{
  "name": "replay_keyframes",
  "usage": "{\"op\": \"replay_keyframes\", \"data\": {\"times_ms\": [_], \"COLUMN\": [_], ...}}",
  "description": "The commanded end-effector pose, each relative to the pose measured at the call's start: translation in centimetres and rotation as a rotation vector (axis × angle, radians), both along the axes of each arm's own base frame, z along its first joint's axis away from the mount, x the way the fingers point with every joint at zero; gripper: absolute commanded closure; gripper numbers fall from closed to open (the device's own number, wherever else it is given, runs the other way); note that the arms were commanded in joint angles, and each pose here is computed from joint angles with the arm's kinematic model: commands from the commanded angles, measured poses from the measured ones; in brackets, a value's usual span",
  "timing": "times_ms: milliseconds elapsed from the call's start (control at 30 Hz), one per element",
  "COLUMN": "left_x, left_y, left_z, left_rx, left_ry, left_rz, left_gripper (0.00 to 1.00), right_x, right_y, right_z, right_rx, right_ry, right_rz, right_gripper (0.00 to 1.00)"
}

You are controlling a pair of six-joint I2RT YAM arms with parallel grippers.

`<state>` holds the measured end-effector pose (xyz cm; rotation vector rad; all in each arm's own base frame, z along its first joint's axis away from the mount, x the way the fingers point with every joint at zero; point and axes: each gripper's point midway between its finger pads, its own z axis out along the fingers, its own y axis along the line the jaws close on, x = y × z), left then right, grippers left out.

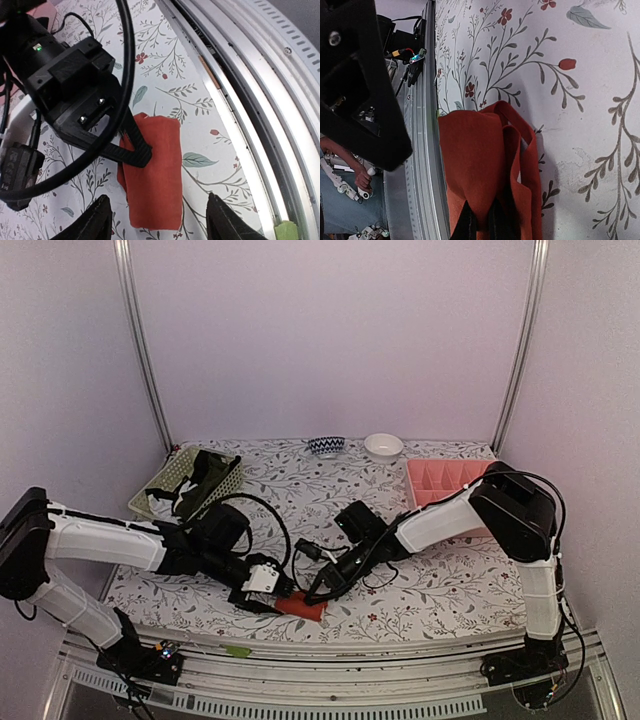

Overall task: Roll the underwear
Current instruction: Roll the underwear at the center of the board.

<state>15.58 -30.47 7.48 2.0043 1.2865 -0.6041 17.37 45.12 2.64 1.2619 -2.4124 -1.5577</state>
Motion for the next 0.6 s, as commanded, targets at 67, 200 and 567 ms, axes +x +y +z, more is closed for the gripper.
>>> {"op": "replay_keyframes", "data": {"times_ms": [67,200,567], "left_x": [1.0,1.3,0.8], "left_y": [-2.4,-2.7,-1.3], "left_z": [-2.1,-3.6,-7.6], "left_rx": [0.047,0.088,0.205], "left_ry": [-0.116,-0.188,-0.337], "left_rz": [-0.022,-0.017,-0.02], "left_gripper": [0.41,0.45,0.43], "right_x": [0.0,-0.2,0.0], "right_y": [-2.3,-2.8,-4.2], "right_z": [-5.2,-6.0,-8.1], "right_rx": [-0.155,-0.169,-0.204], "right_ry": [0.004,0.02,0.087], "right_rz": [-0.058,-0.058,-0.079], "right_gripper": [1.0,1.0,1.0]}}
